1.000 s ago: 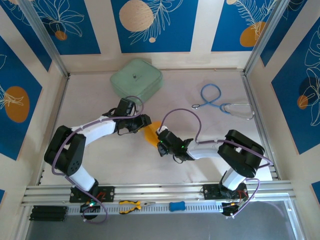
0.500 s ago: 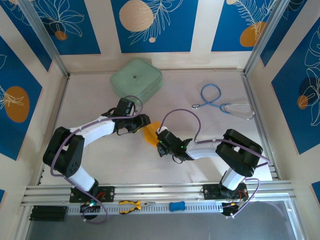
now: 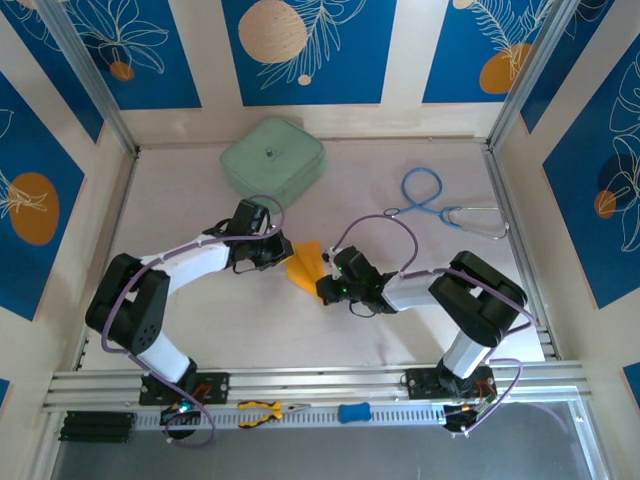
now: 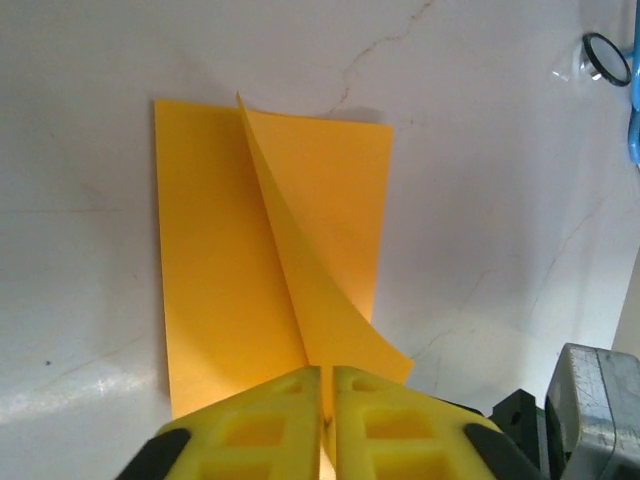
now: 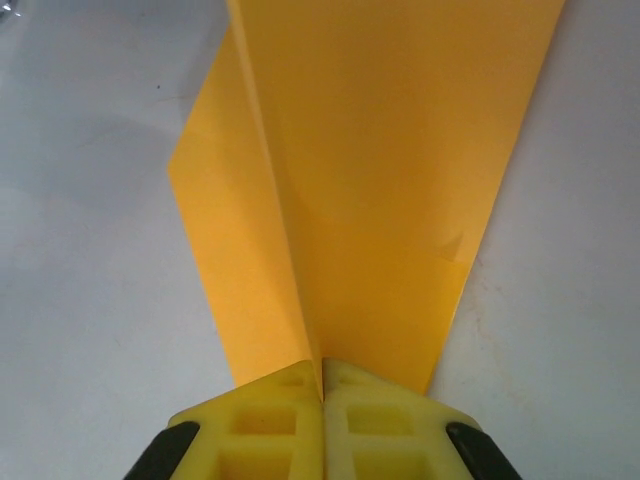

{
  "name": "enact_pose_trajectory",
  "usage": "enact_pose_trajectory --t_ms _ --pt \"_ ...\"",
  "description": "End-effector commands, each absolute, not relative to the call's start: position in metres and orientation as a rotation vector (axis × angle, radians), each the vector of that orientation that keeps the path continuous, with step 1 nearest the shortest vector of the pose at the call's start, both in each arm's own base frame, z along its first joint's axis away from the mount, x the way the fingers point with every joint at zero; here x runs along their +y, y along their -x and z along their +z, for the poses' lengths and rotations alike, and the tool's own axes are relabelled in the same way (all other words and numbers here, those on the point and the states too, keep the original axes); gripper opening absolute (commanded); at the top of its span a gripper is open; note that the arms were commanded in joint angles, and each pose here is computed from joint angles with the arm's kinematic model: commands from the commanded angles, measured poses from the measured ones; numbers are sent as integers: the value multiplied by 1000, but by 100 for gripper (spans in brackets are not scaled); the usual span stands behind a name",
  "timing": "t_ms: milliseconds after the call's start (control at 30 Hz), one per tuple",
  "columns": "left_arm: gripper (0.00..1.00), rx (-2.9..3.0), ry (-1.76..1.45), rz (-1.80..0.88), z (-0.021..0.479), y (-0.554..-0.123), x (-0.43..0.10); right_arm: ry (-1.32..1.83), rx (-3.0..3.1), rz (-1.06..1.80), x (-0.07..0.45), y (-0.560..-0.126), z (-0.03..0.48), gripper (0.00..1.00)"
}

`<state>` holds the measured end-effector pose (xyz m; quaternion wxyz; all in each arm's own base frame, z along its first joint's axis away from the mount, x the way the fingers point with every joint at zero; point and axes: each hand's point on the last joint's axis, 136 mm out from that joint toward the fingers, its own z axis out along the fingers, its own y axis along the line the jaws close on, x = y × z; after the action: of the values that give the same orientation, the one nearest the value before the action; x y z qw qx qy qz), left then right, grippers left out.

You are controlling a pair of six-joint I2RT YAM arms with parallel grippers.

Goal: Fold a paper plane with a square sheet of paper (pick it up from the middle)
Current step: Fourth fold the wing at the center of the table.

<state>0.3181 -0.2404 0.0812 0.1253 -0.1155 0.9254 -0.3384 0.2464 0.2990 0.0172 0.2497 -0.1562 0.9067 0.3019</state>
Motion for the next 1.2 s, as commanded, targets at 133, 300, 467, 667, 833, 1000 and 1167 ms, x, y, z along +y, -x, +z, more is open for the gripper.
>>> enact_pose_trajectory --t_ms 133,300,467,667,833,1000,1167 --pt "1 2694 340 -1072 74 -316 -248 409 2584 869 289 -226 -8 8" --pt "0 2717 344 -1113 64 -314 -258 384 2598 893 287 -225 -9 8" --pt "0 2747 348 -1123 52 -312 -265 374 2597 920 286 -224 -8 8" --pt "0 2788 378 -1101 35 -308 -265 362 2603 947 285 -223 -7 8" --pt "0 2824 461 -1080 16 -299 -260 360 2616 957 286 -221 -8 9" --pt "0 2836 541 -1036 5 -290 -251 355 2634 964 286 -220 -8 9" --pt "0 2844 597 -1000 0 -284 -244 354 2637 980 287 -218 -5 9"
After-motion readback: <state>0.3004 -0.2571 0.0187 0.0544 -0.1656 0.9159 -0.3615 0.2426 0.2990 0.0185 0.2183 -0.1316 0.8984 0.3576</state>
